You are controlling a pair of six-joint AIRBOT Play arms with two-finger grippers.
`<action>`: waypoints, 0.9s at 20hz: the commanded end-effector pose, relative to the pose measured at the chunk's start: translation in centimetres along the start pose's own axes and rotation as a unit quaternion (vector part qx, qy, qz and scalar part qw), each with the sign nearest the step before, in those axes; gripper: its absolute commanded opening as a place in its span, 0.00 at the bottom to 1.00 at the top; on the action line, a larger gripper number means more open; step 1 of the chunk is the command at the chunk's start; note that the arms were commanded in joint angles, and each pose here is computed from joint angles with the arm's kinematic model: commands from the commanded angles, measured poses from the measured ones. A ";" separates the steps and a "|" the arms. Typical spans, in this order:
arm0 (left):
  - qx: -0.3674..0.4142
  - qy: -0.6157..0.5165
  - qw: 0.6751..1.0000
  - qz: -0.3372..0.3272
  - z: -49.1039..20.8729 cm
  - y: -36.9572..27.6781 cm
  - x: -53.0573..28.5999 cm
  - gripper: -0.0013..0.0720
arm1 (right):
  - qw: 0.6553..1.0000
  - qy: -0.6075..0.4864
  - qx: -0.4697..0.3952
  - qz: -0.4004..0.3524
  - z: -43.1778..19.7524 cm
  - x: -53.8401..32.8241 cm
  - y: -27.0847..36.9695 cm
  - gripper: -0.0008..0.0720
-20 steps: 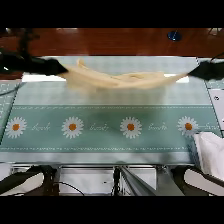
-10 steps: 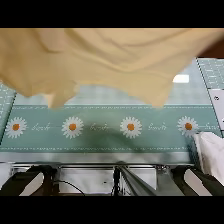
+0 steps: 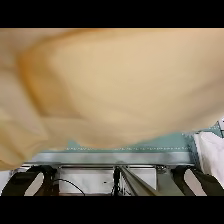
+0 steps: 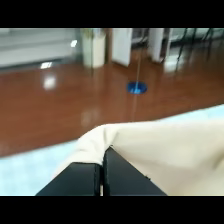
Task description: Fold the shirts.
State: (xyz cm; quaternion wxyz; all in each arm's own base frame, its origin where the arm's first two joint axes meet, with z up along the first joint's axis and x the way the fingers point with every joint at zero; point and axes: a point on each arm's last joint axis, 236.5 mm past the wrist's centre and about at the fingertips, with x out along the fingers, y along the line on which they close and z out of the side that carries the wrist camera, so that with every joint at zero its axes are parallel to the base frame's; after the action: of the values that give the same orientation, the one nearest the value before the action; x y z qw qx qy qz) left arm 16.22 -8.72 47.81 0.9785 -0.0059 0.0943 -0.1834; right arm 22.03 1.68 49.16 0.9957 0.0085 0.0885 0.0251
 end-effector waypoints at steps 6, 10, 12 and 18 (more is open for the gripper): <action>-0.096 0.260 0.961 0.008 -15.9 4.8 10.1 0.06 | 0.932 0.349 0.092 0.040 -18.2 12.4 -3.6 0.03; -0.128 0.302 0.945 0.008 -24.5 8.2 19.1 0.06 | 0.880 0.474 0.024 0.022 -29.1 20.2 -4.4 0.03; -0.120 0.301 0.946 0.011 -27.3 10.3 23.5 0.06 | 0.885 0.465 -0.018 -0.012 -31.5 25.3 -6.2 0.03; -0.111 0.244 0.961 0.064 -30.6 16.5 33.4 0.06 | 0.934 0.356 -0.002 -0.035 -31.9 35.0 -8.2 0.03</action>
State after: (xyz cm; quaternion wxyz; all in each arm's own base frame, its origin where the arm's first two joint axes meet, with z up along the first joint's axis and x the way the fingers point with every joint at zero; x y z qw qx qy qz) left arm 42.22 -6.05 13.33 0.9085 -0.0689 0.3901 -0.1334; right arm 46.65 -3.53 12.42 0.8706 0.0023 0.4919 0.0068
